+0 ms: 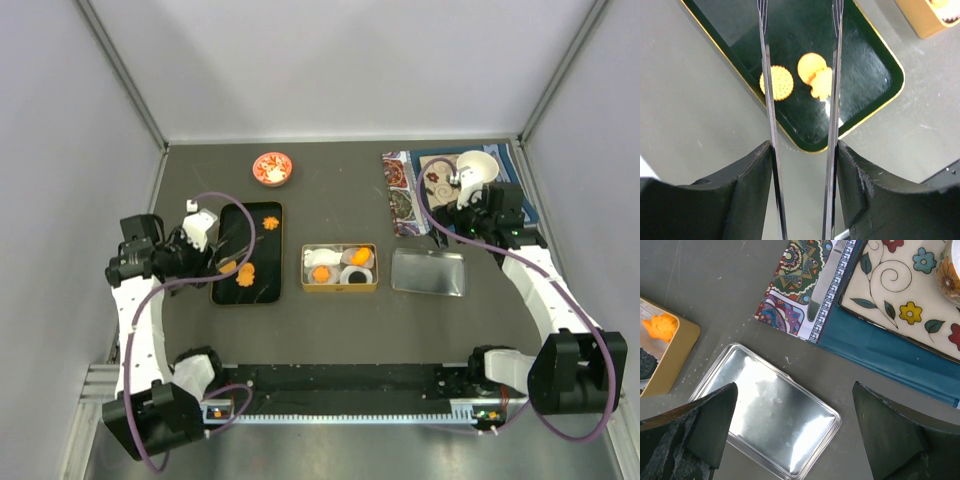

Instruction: Pack the cookies

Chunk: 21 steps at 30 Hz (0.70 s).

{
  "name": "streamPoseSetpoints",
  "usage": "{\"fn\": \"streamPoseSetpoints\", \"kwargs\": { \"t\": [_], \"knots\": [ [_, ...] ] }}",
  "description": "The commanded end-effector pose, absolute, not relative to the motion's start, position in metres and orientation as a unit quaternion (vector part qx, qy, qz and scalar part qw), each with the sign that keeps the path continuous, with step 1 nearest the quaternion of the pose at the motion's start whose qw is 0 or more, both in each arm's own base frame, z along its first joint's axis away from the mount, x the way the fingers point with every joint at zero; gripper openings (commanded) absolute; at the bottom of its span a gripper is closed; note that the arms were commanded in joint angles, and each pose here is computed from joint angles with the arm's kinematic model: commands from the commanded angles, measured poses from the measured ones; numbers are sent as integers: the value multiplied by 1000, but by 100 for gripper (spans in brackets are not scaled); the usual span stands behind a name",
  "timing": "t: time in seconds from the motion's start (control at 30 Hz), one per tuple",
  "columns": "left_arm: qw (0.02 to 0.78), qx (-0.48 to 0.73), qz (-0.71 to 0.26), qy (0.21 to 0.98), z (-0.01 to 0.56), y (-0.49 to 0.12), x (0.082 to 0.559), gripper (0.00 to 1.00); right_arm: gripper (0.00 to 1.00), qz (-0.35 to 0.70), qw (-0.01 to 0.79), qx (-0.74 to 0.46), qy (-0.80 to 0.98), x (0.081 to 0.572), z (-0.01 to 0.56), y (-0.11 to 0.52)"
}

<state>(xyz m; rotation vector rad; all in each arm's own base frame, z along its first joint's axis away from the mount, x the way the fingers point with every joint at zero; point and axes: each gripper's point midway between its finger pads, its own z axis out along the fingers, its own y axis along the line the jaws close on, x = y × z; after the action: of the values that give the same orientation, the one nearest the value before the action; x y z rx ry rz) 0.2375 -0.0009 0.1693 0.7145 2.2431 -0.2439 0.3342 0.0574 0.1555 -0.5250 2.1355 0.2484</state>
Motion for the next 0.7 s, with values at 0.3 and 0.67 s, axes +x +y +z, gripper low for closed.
{"fn": "streamPoseSetpoints", "kwargs": {
  "t": [0.3, 0.67],
  "knots": [
    [333, 303, -63, 891, 149, 40, 194, 56, 99, 106, 482, -219, 842, 343, 186, 60],
    [291, 307, -48, 905, 140, 71, 195, 56, 99, 109, 483, -220, 841, 342, 187, 61]
  ]
}}
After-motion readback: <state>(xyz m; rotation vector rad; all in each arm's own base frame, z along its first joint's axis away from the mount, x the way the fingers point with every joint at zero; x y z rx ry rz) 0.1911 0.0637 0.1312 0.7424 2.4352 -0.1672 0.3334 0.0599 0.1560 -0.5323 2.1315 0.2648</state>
